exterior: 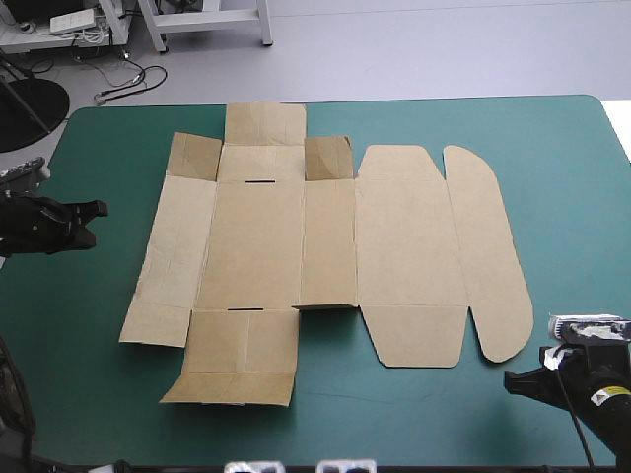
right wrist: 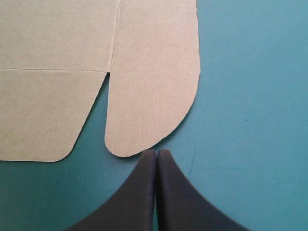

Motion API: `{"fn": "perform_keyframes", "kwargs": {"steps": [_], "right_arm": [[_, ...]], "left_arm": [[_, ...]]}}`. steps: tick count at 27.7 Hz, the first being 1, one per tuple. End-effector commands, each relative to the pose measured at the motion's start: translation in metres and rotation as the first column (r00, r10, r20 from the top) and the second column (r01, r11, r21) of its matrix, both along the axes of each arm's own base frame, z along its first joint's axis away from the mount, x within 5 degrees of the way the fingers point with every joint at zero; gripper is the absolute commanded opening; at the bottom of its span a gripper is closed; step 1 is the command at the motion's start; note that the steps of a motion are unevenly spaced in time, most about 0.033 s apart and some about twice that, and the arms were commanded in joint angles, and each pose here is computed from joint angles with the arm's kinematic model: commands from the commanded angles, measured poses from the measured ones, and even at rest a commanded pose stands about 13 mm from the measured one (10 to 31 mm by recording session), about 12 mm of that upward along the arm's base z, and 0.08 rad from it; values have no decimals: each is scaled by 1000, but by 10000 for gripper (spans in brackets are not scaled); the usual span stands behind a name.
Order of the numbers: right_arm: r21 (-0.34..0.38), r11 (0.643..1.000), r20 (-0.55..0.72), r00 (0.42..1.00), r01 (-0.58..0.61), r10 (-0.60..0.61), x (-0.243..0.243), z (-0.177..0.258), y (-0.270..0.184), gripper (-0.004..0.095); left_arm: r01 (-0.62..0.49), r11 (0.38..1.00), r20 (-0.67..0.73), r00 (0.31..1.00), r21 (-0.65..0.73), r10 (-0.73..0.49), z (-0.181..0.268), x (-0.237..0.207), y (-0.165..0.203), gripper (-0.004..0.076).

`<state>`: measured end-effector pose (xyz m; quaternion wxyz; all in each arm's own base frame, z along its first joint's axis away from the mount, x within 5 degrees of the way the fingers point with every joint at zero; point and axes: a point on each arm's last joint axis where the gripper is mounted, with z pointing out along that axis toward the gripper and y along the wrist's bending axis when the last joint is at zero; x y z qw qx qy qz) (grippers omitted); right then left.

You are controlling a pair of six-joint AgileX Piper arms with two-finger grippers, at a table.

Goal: Fold the box

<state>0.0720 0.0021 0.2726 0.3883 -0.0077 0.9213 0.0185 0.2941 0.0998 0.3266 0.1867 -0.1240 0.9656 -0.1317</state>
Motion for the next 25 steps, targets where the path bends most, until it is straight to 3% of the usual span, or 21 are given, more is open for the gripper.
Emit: {"fn": "perform_keyframes", "kwargs": {"steps": [1,6,8,13,15,21,25], "right_arm": [[-2,1000,69,998,6,-6,4,11,-1,-20],[-2,1000,69,998,6,-6,4,11,-1,-20],[-2,1000,69,998,6,-6,4,11,-1,-20],[-4,1000,69,998,6,-6,4,11,-1,-20],[-4,1000,69,998,6,-6,4,11,-1,-20],[-4,1000,69,998,6,-6,4,11,-1,-20],[-4,1000,69,998,6,-6,4,11,-1,-20]], "left_arm": [[54,995,1,999,-81,-54,3,5,-5,6],[115,983,29,993,-144,-112,-7,15,-8,70],[138,981,30,990,-134,-135,-8,15,-7,148],[163,978,15,987,-128,-163,-16,16,-6,465],[159,977,-3,987,-140,-161,-21,15,-6,545],[149,962,-61,984,-230,-168,-48,11,-12,545],[192,941,-30,978,-277,-208,-56,10,-18,545]]}}
